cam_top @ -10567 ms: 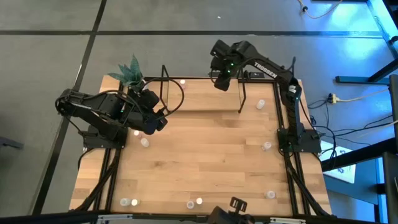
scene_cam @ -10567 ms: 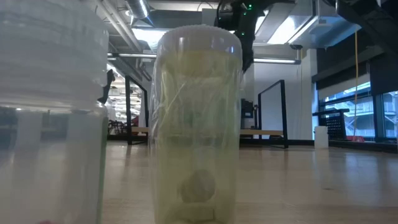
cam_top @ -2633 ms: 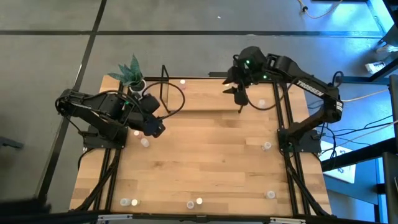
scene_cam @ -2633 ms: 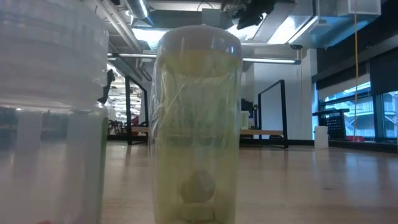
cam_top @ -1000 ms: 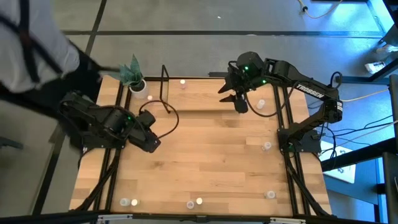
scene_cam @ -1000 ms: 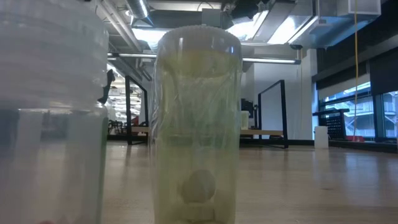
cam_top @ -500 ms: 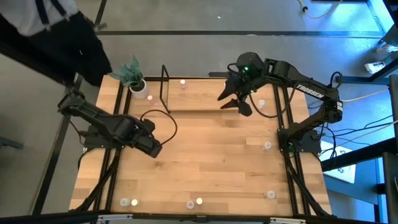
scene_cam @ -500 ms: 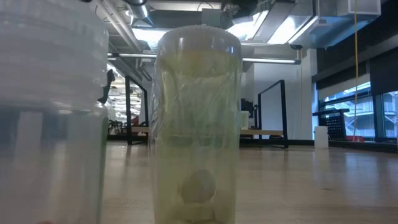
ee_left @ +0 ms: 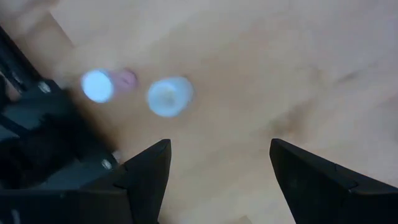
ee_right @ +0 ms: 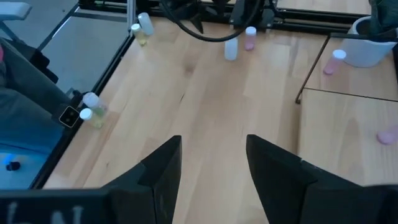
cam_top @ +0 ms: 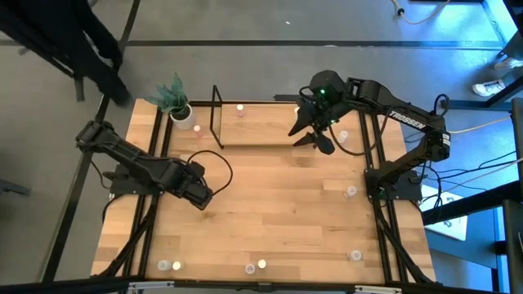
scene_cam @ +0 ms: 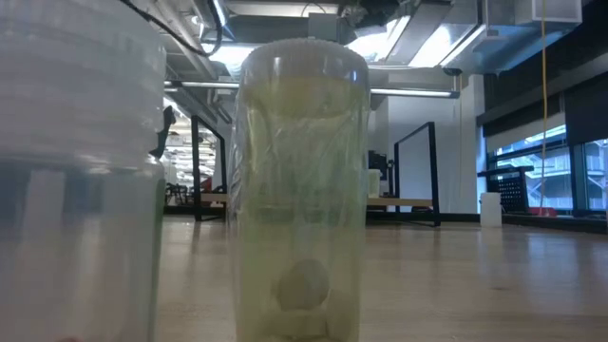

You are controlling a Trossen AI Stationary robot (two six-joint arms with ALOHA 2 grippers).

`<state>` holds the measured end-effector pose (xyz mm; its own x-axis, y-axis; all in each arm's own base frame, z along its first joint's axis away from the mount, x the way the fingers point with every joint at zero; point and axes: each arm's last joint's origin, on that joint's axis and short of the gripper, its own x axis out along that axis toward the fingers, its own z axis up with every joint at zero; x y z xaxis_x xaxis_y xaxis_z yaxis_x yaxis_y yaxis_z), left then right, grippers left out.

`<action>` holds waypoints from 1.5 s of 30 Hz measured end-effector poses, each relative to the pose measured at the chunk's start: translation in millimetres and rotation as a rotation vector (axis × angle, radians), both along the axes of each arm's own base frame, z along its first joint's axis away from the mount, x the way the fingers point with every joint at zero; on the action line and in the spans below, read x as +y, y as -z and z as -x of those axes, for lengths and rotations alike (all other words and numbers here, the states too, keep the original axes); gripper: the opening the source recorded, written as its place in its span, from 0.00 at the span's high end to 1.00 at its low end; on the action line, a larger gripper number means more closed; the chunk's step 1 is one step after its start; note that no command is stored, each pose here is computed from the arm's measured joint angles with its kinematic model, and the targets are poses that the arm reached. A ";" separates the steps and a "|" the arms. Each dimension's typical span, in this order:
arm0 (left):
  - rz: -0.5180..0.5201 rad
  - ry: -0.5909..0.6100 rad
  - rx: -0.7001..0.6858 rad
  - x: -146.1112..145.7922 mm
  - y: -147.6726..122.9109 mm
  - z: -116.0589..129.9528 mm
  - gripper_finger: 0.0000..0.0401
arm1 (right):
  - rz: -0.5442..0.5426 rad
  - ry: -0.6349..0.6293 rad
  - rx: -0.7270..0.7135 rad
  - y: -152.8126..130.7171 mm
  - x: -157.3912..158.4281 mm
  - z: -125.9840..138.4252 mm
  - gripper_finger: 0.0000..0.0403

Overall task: Pick and place medicine bottles onto shelf by color
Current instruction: Put the middle white pill bottle on the shelf

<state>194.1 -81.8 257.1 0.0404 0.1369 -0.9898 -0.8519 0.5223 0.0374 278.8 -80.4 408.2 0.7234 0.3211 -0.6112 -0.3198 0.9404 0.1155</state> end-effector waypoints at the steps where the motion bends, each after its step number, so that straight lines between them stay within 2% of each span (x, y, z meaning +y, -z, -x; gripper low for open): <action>1: -0.023 -0.001 0.005 1.1 2.9 1.1 0.33 | 0.000 0.000 0.000 0.0 0.0 0.0 0.55; 4: -0.069 -0.044 0.018 5.1 7.9 3.7 0.33 | 0.000 0.001 0.000 0.0 0.0 0.0 0.55; 9: -0.043 -0.120 0.015 8.6 21.7 3.1 0.33 | 0.002 0.000 -0.002 -0.1 0.0 -0.2 0.55; 12: -0.035 -0.124 0.002 8.6 33.0 3.2 0.33 | 0.003 0.000 -0.002 -0.1 0.0 -0.2 0.55; 17: -0.078 -0.162 0.022 11.6 44.7 8.9 0.33 | 0.004 0.000 -0.004 -0.2 0.0 -0.3 0.55; 36: -0.132 -0.203 -0.013 13.4 46.0 8.8 0.33 | 0.004 0.000 -0.004 -0.2 0.1 -0.3 0.55; 45: -0.121 -0.274 -0.020 9.0 46.0 11.3 0.33 | 0.004 0.000 -0.003 -0.2 0.0 -0.3 0.55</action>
